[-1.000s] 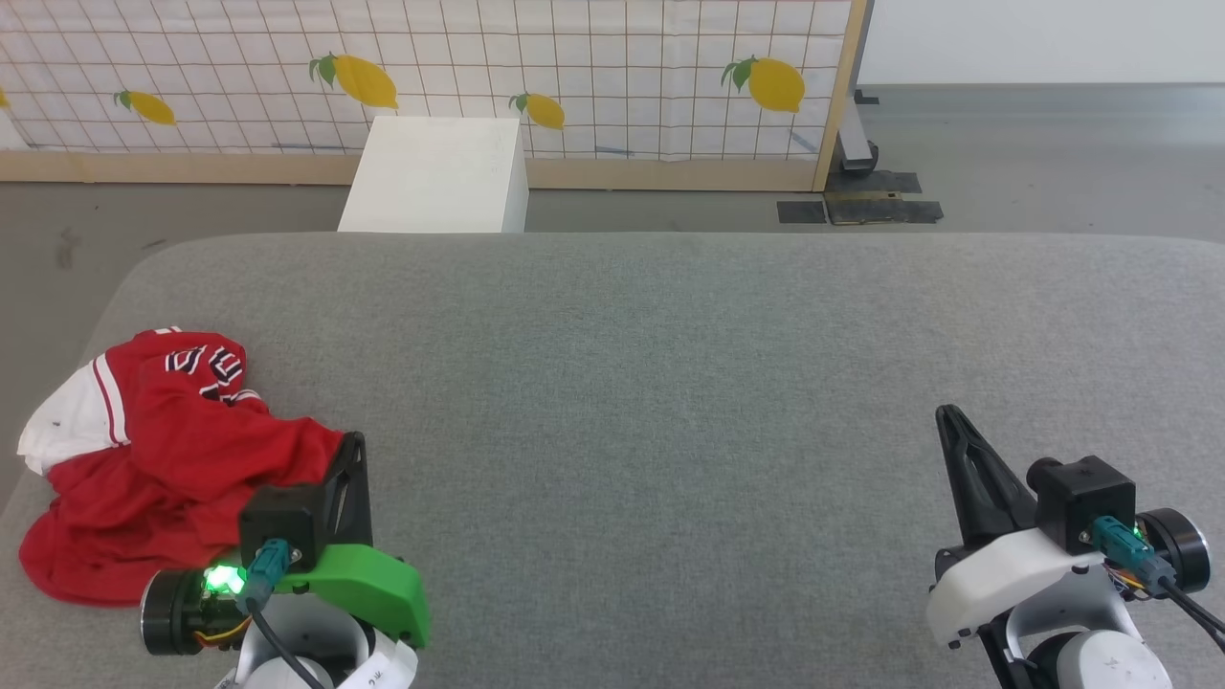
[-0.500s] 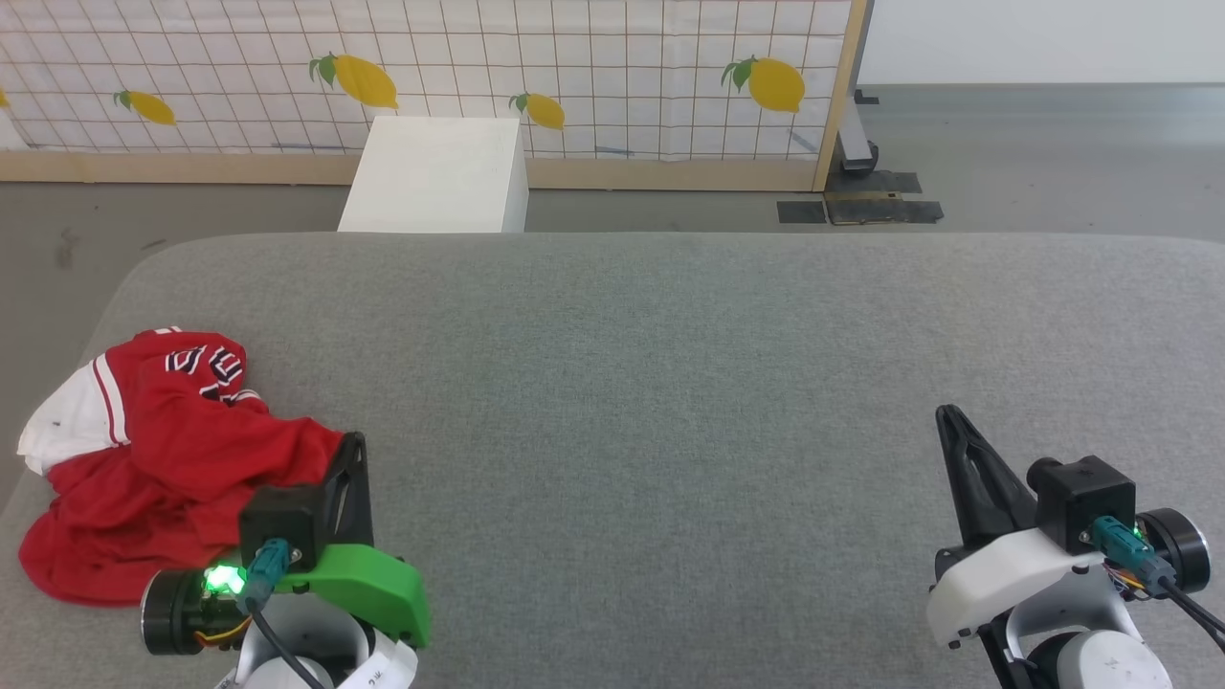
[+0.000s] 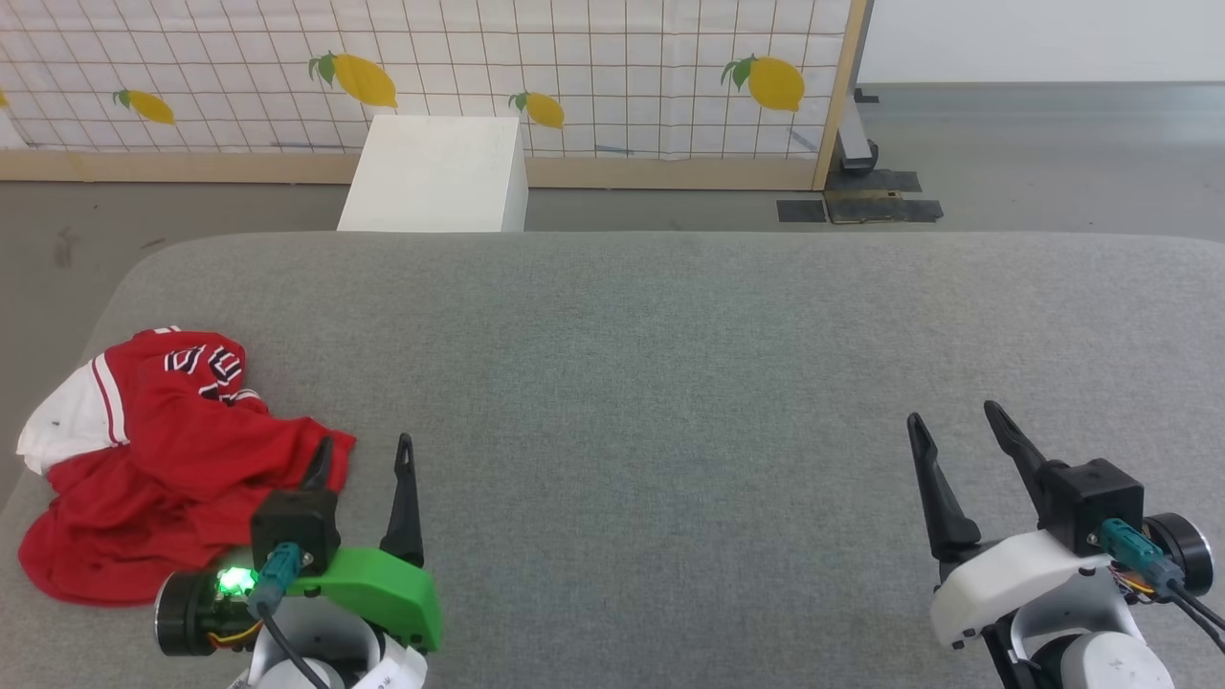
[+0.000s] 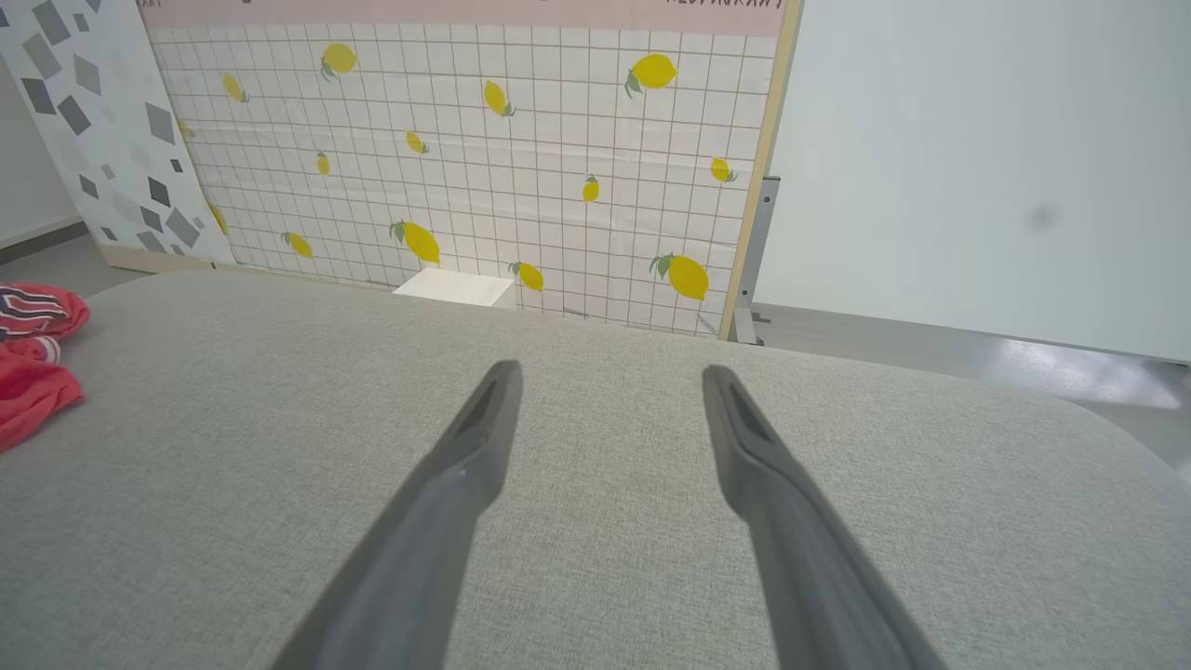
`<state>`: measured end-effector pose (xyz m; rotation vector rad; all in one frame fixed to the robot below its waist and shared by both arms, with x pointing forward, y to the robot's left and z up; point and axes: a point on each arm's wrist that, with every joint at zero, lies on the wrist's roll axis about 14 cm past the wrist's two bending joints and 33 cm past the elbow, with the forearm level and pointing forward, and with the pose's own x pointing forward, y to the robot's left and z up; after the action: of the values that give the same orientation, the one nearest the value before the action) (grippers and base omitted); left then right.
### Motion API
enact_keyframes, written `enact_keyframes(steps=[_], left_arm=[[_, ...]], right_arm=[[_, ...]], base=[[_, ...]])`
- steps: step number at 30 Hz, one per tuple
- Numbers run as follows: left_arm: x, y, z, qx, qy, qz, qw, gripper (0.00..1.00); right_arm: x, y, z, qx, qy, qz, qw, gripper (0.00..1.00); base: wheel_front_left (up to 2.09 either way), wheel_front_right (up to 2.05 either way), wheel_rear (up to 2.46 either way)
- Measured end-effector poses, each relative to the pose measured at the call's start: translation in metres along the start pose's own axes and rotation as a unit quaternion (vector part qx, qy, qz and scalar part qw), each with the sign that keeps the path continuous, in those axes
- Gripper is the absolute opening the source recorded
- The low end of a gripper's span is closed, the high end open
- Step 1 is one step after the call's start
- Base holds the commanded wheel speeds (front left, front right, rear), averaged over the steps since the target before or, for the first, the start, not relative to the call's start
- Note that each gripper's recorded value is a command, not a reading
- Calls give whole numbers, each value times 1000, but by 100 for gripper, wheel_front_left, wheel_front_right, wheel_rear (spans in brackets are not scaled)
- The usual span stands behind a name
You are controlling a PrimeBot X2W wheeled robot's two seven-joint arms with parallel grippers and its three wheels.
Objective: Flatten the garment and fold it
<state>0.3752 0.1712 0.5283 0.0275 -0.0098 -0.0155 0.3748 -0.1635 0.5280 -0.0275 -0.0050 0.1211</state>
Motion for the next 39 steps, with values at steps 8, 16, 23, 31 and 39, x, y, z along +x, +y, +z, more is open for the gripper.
enact_keyframes(steps=[8,16,23,31,39], left_arm=[[-2,-1,-1,-4,-4,5,1000,100],[-8,10,-1,-4,-10,26,1000,100],[-16,24,-1,-6,-14,53,998,100],[-29,43,0,-8,-20,87,996,100],[-47,61,-3,-6,-18,123,992,100]], right_arm=[[1,-1,-1,9,-5,-2,1000,100],[6,8,-5,18,-5,12,1000,100],[11,21,-9,24,-3,31,999,100],[21,40,-11,31,-4,60,998,100],[26,61,-18,38,2,90,995,100]], base=[[0,0,0],[0,0,0],[0,0,0],[0,0,0],[0,0,0]])
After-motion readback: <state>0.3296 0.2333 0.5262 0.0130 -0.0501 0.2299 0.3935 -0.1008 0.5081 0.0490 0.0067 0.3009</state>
